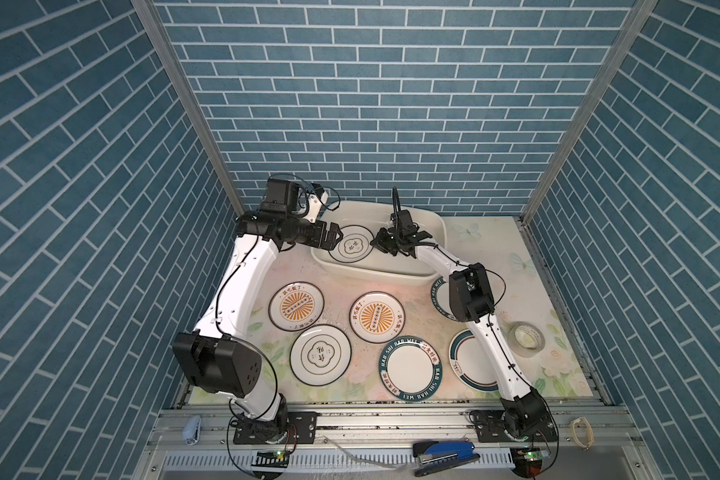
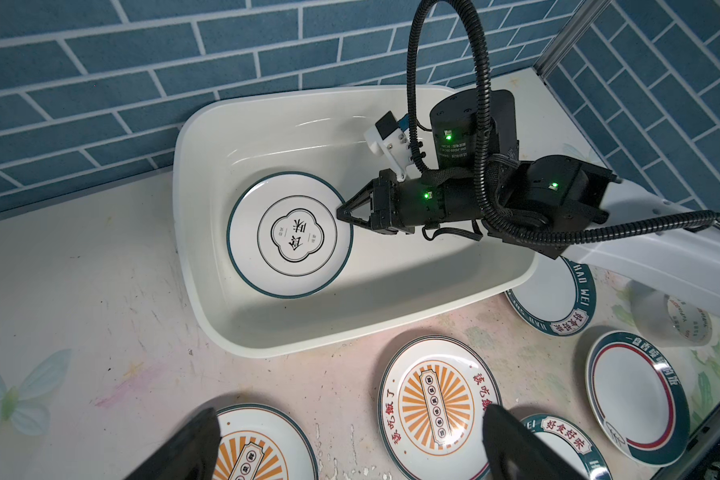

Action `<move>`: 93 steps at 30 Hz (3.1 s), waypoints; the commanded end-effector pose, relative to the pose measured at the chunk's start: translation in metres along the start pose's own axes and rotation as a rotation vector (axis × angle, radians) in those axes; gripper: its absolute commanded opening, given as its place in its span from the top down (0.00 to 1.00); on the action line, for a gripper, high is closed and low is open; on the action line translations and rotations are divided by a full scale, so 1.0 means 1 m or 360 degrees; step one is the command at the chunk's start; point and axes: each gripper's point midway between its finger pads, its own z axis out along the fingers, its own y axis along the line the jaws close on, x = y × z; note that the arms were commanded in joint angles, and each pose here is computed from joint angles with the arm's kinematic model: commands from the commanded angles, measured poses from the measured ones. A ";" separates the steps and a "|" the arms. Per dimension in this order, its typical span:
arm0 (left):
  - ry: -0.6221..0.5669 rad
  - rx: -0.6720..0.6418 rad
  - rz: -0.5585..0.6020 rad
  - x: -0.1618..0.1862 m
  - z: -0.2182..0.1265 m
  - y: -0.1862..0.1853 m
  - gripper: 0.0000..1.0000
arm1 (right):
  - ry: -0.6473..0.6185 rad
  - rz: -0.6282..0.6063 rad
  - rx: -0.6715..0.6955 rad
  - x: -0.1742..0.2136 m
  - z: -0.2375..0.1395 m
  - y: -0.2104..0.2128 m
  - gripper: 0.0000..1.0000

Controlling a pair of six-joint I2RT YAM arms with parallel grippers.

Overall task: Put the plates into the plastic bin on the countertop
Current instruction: 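Lift the plate and carry it over the white bin with the right gripper, then lower the plate into the bin and open the right gripper, then withdraw the right gripper from the bin toward the teal-rimmed plates, then lower the right gripper onto the rim of the teal HAO SHI HAO WEI plate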

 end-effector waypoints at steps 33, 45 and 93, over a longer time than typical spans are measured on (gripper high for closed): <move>-0.0021 0.0037 -0.0008 0.000 -0.004 -0.004 0.00 | 0.0038 0.0027 0.0022 0.006 -0.001 0.008 0.68; -0.0038 0.0001 0.0012 -0.006 -0.011 -0.002 0.00 | -0.0065 -0.0143 0.0116 -0.028 -0.056 0.027 0.54; 0.0091 0.0489 0.0214 0.027 -0.007 -0.064 0.00 | -0.0591 0.0608 0.0711 0.090 -0.387 -0.228 0.62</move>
